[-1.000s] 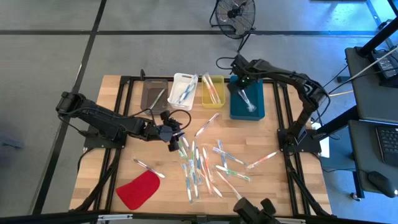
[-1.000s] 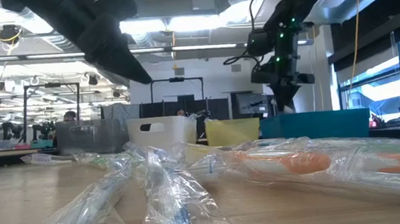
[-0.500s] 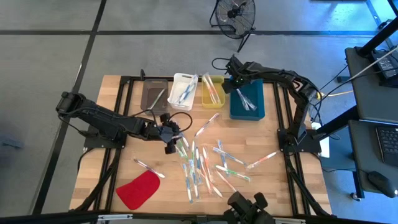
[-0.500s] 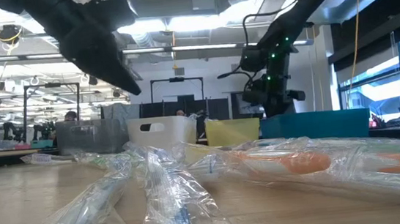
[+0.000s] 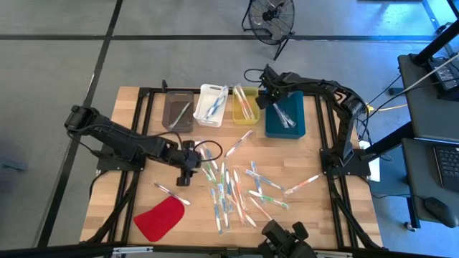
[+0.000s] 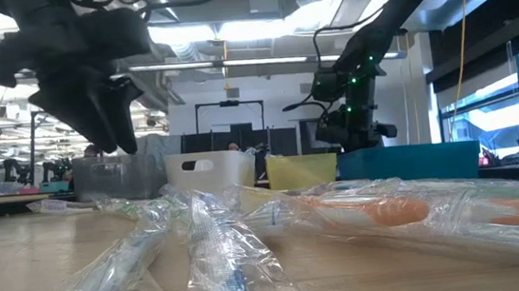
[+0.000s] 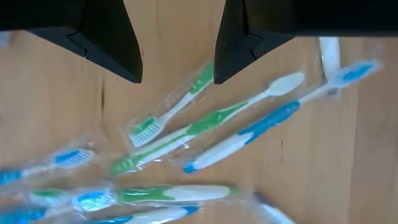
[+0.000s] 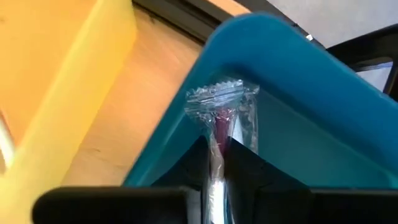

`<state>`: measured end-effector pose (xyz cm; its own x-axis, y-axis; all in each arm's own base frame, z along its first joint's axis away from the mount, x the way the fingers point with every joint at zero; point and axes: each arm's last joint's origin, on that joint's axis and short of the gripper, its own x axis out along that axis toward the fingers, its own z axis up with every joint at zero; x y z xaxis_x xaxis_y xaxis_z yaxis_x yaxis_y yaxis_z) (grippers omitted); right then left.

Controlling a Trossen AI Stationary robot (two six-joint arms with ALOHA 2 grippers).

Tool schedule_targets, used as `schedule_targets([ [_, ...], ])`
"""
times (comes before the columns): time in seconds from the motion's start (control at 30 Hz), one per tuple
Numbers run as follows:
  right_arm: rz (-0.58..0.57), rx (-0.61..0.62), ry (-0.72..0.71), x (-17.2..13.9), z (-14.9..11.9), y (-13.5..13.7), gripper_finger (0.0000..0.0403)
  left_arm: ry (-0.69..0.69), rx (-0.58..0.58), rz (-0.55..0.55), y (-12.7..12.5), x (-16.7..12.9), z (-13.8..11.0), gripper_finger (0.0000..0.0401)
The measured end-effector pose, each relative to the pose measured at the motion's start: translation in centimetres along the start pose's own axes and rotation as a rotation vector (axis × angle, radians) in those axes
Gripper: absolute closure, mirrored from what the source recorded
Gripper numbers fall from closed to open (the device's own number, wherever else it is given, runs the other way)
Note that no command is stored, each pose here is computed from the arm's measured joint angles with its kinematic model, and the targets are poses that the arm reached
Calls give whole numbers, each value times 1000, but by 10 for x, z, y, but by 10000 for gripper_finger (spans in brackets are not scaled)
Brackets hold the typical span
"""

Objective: Pick & Place Toothbrushes
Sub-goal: Put the violet toothbrush into the blue bin, then put the green toothbrush into the black bin

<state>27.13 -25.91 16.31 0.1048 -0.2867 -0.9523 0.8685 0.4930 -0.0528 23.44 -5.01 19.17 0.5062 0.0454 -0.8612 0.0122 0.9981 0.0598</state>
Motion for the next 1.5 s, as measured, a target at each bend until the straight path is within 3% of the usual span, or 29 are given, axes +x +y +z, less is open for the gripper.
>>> schedule_targets([
  [0.13, -5, -24, 18, 0, -2, -1, 349, 10, 85, -2, -3, 3, -1, 207],
  [0.33, -13, -35, 60, 0, -6, -2, 270, 62, 182, 6, -5, 19, -2, 209],
  [0.5, 28, -59, 116, -3, -10, -2, 213, 110, 219, 70, -4, 33, -5, 209],
  [0.67, 24, -68, 136, -15, -14, -5, 185, 143, 220, 89, 3, 45, -5, 209],
  [1.07, 70, -131, 2, -78, -20, -5, 199, 211, 184, 16, 19, 59, -9, 224],
  [1.5, 111, -170, -121, -135, -56, 0, 246, 232, 223, -16, 16, 58, -11, 330],
])
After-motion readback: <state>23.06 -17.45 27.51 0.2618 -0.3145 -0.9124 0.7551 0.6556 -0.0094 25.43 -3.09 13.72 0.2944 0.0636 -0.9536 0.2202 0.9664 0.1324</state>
